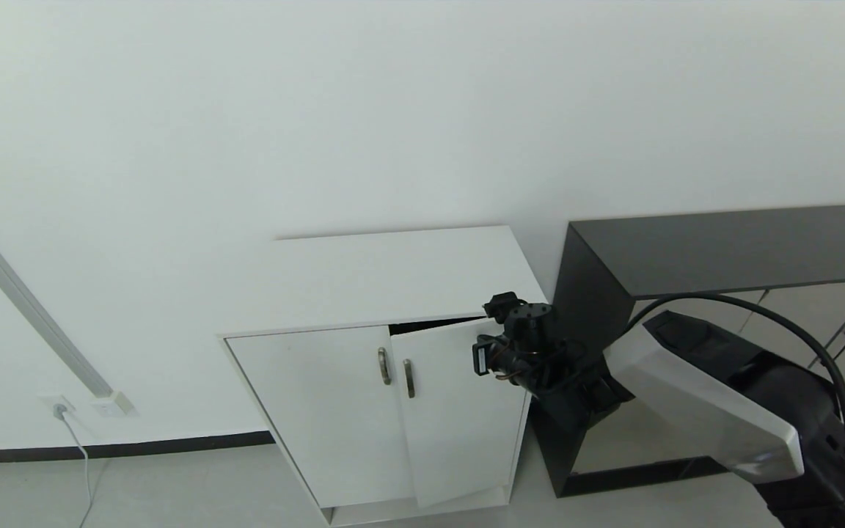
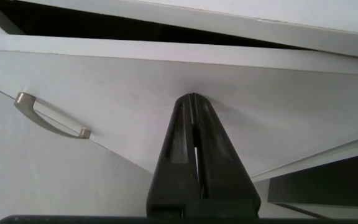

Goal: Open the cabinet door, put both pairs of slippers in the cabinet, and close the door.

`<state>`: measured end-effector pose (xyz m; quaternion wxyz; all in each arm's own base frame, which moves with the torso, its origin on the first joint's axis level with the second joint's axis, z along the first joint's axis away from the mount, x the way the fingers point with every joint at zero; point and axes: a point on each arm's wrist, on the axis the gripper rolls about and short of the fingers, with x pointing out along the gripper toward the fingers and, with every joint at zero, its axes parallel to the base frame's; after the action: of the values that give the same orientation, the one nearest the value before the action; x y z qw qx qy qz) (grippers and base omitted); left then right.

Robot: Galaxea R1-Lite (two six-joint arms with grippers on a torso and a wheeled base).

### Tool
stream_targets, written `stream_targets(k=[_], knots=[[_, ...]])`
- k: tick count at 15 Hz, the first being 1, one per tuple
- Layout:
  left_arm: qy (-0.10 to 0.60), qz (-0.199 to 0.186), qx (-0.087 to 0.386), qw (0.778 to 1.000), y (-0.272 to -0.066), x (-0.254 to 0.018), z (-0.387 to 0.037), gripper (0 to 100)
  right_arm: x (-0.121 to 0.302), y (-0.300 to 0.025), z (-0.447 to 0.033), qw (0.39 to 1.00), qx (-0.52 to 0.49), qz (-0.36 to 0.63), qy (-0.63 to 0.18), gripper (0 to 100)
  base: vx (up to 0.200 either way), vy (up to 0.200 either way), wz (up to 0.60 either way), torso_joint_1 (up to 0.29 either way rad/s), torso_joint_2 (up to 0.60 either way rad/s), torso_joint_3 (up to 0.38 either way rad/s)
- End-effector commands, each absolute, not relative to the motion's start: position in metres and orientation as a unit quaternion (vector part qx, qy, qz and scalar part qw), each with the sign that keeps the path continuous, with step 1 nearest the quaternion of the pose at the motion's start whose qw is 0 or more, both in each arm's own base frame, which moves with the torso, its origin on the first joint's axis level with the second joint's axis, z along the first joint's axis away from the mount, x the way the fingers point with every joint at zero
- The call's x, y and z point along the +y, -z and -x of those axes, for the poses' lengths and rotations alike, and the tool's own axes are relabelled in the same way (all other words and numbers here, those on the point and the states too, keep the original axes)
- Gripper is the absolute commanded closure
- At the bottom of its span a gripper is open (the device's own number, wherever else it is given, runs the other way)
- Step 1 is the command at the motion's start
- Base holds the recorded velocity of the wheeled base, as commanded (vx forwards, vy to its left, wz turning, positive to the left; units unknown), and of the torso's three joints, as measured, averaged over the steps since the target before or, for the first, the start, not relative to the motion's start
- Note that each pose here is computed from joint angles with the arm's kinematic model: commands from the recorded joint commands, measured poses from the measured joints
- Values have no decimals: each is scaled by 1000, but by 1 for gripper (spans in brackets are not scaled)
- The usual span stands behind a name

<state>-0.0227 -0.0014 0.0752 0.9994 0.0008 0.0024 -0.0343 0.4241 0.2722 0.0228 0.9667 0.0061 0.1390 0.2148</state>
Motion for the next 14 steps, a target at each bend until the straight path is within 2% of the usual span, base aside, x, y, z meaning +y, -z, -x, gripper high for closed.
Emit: stream_targets(k=[1,14], knots=[[35,-1,2,999,-75,-1,23,100,272,-22,-426,967,139,-6,-214,100,0,0,0,0,0,0],[35,-1,2,999,-75,-1,23,100,264,-18,-439,970,139,-7,-199,100,0,0,0,0,0,0]])
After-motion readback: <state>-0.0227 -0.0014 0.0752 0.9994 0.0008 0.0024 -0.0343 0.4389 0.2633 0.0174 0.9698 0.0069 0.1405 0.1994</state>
